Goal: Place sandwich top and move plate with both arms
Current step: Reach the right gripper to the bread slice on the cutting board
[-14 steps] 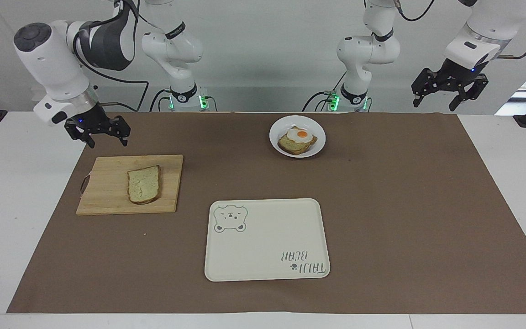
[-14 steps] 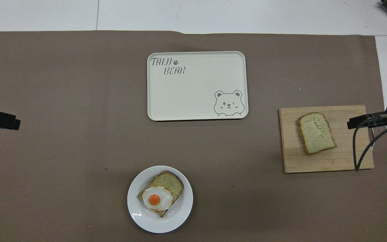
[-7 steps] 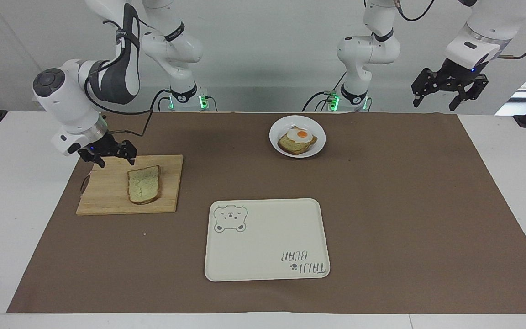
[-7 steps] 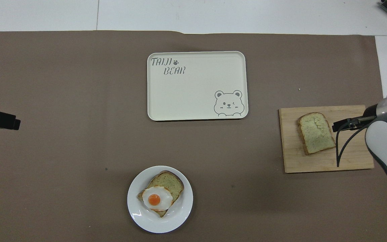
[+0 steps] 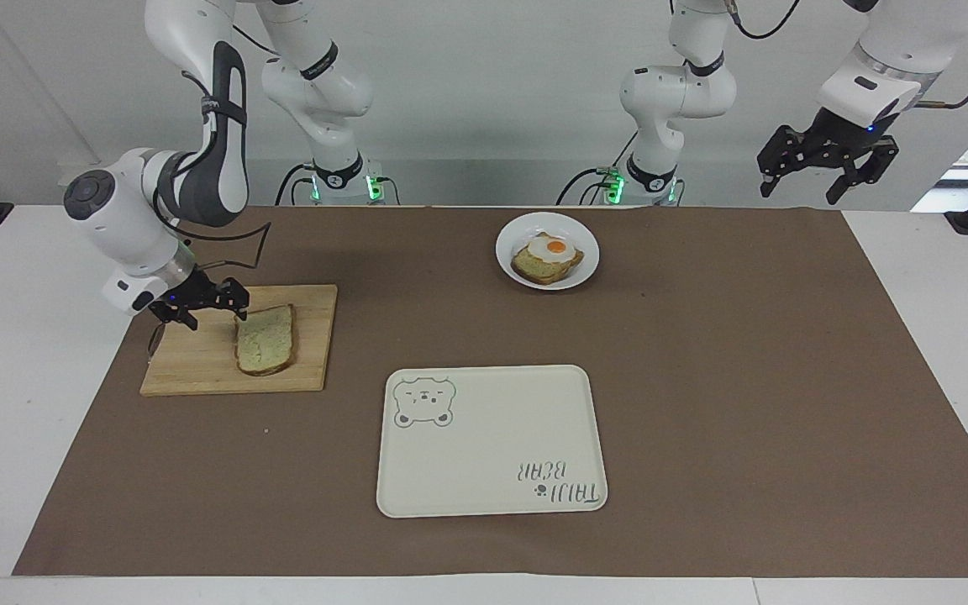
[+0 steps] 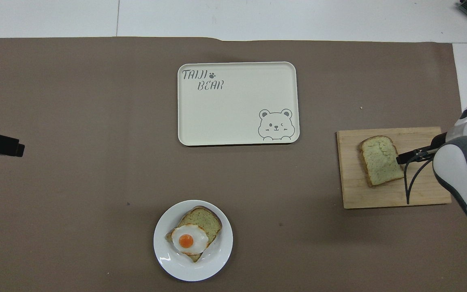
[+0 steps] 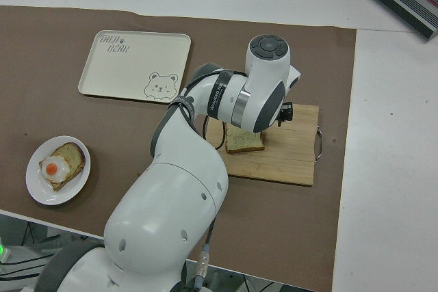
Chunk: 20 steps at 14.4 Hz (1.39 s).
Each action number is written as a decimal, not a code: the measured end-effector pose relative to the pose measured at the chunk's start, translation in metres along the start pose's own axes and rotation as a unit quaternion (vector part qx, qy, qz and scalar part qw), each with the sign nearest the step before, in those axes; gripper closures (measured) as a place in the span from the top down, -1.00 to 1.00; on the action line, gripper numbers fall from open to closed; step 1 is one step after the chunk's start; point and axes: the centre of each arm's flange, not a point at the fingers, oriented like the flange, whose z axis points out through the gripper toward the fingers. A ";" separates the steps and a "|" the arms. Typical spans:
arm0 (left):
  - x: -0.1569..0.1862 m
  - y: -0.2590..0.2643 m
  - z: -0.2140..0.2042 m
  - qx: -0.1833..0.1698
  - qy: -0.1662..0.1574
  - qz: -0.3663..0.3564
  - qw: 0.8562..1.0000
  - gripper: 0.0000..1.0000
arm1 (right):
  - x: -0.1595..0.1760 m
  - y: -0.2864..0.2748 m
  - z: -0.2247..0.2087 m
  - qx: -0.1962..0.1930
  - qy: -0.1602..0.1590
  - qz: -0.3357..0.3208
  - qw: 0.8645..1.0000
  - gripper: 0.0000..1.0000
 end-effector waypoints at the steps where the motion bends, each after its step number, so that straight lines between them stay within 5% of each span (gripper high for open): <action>1: 0.000 0.000 0.000 0.000 0.000 0.000 1.000 1.00 | 0.000 0.000 0.009 0.007 0.000 0.004 1.000 0.87; 6: 0.000 0.000 0.000 0.000 0.000 0.000 1.000 1.00 | -0.009 0.011 0.036 0.048 0.001 0.005 0.999 -0.25; 9: 0.000 0.000 0.000 0.000 0.000 0.000 1.000 1.00 | -0.009 0.010 0.039 0.049 0.002 0.005 0.999 -0.31; 11: 0.000 0.000 0.000 0.000 0.000 0.000 1.000 1.00 | -0.009 0.007 0.040 0.051 0.002 0.004 0.999 -0.65; 14: 0.000 0.000 0.000 0.000 0.000 0.000 1.000 1.00 | -0.009 0.007 0.040 0.051 0.002 0.004 0.999 -0.86; 20: 0.000 0.000 0.000 0.000 0.000 0.000 1.000 1.00 | -0.006 0.004 0.016 0.087 -0.018 0.010 0.996 -0.88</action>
